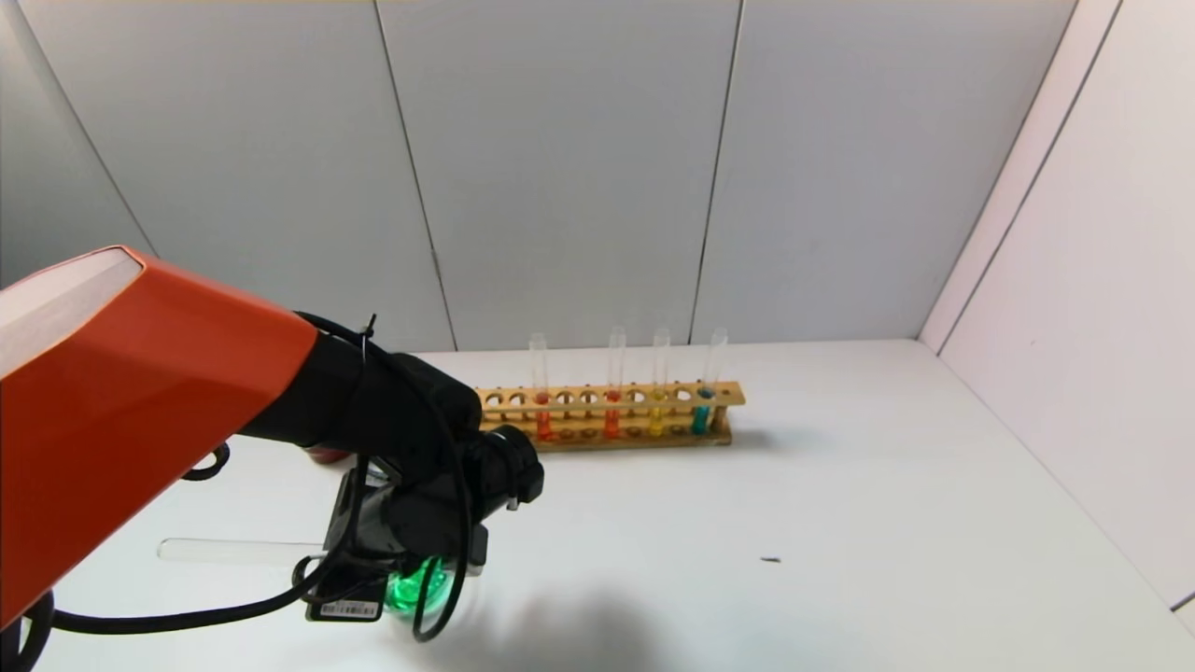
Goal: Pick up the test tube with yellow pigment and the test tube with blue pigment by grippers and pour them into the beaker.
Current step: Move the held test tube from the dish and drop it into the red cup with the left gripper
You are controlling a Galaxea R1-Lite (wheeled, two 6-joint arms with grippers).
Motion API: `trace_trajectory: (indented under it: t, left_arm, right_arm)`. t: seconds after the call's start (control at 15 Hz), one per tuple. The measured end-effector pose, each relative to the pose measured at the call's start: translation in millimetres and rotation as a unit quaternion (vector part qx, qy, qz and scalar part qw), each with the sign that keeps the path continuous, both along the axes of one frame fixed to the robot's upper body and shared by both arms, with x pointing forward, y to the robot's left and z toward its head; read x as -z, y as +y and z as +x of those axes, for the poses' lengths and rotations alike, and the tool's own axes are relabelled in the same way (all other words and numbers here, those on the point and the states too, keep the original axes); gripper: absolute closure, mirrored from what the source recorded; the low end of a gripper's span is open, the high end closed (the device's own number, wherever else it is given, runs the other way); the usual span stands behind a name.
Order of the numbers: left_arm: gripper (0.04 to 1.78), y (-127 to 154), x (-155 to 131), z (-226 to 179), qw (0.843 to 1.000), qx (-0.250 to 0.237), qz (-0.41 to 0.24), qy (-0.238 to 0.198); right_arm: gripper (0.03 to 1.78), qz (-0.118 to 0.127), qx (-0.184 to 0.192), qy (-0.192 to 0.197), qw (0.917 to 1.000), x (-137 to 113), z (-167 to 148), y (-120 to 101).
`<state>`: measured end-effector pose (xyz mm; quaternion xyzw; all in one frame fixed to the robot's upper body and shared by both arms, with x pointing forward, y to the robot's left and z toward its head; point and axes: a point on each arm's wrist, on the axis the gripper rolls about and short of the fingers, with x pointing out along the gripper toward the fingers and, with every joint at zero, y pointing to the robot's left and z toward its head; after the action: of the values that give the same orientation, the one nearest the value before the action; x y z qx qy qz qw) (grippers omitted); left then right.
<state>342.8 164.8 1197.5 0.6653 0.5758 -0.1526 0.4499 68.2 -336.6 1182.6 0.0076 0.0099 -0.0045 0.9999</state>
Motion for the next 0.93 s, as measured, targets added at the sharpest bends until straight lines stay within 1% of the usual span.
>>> trace_trajectory:
  t: [0.47, 0.67, 0.8, 0.93]
  left_arm:
    - [1.51, -0.9, -1.3, -3.6, 1.0, 0.003, 0.005, 0.007]
    - [1.51, -1.1, -1.7, -4.2, 1.0, 0.001, 0.003, 0.003]
    - [1.51, -1.9, -2.7, -4.2, 1.0, -0.012, -0.022, -0.004]
    - [1.51, -2.0, -3.4, -6.1, 0.996, -0.052, -0.072, -0.016]
  right_arm:
    - [0.11, 0.0, 0.0, 0.0, 1.0, 0.0, 0.0, 0.0]
    - [0.11, 0.0, 0.0, 0.0, 1.0, 0.0, 0.0, 0.0]
    - [0.11, 0.0, 0.0, 0.0, 1.0, 0.0, 0.0, 0.0]
    - [0.11, 0.0, 0.0, 0.0, 1.0, 0.0, 0.0, 0.0]
